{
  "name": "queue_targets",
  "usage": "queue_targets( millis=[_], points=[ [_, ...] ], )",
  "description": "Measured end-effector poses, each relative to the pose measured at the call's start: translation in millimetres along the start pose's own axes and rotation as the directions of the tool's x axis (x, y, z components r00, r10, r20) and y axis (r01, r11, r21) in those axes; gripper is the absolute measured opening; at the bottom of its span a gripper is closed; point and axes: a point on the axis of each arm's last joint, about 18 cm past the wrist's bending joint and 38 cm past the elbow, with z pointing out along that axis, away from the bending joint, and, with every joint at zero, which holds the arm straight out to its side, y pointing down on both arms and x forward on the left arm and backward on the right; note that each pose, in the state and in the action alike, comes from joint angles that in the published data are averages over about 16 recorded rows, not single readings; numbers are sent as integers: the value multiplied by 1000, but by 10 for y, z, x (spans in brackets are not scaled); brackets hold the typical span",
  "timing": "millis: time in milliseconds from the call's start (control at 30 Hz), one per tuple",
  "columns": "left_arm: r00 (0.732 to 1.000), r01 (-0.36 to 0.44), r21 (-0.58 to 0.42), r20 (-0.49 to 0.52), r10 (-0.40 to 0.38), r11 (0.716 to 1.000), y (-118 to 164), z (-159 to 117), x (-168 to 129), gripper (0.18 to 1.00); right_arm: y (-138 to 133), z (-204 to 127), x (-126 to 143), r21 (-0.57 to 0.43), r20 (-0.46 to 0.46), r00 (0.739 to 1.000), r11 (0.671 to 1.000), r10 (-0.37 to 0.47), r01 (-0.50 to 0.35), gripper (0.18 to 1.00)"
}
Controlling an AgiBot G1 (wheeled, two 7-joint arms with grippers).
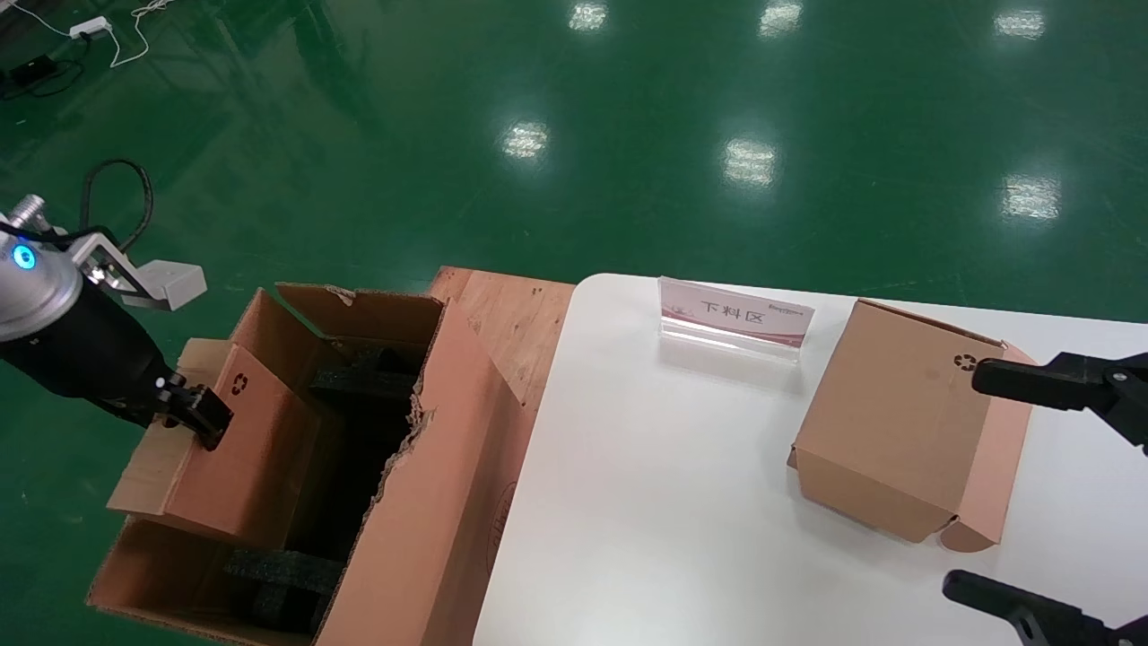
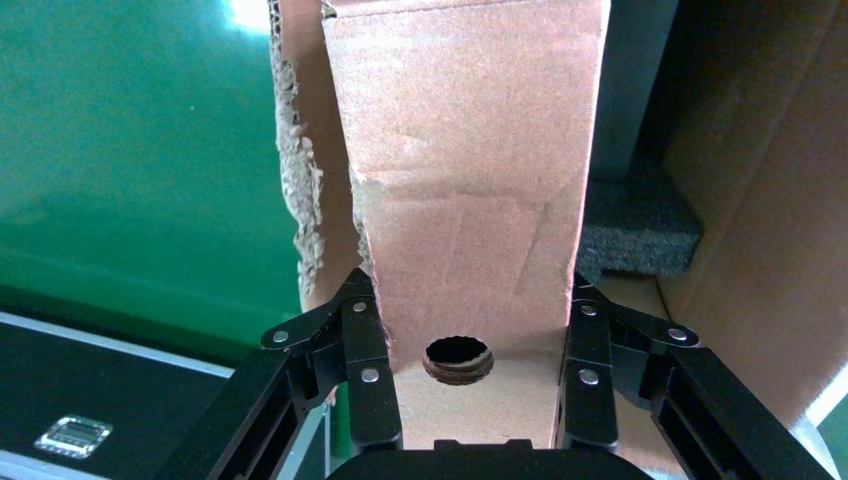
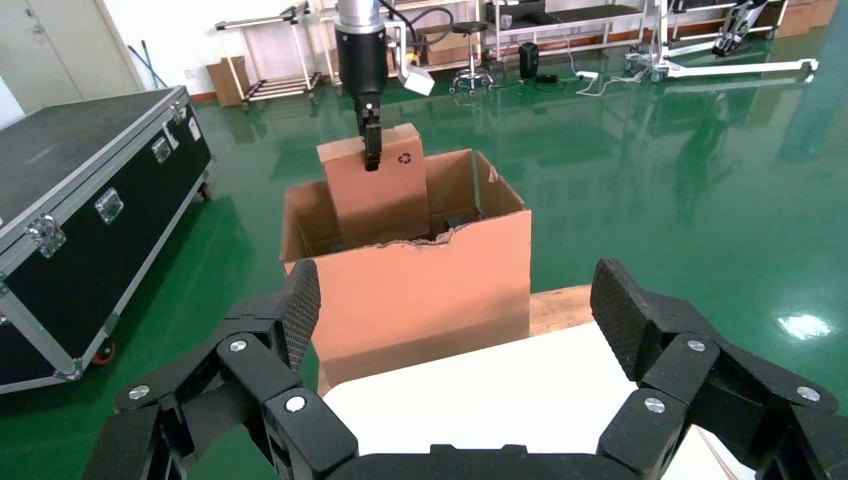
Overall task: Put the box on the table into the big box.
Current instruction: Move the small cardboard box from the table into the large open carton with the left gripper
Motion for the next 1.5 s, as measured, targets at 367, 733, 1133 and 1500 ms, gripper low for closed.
queue_targets(
  millis=[367,733,1133,1500],
  points=[
    [1000,-2,39,-10,3,999,-59,213,-11,348,0,0,0,0,0,1000,1000,0,0,995],
    [1000,-21,87,-19,23,996,-139,218,-28,348,0,0,0,0,0,1000,1000,0,0,995],
    [999,-31,135,-18,33,990,-220,57,-55,343,0,0,0,0,0,1000,1000,0,0,995],
    [999,-32,134,-6,33,991,-199,-1,-86,341,0,0,0,0,0,1000,1000,0,0,995]
  ],
)
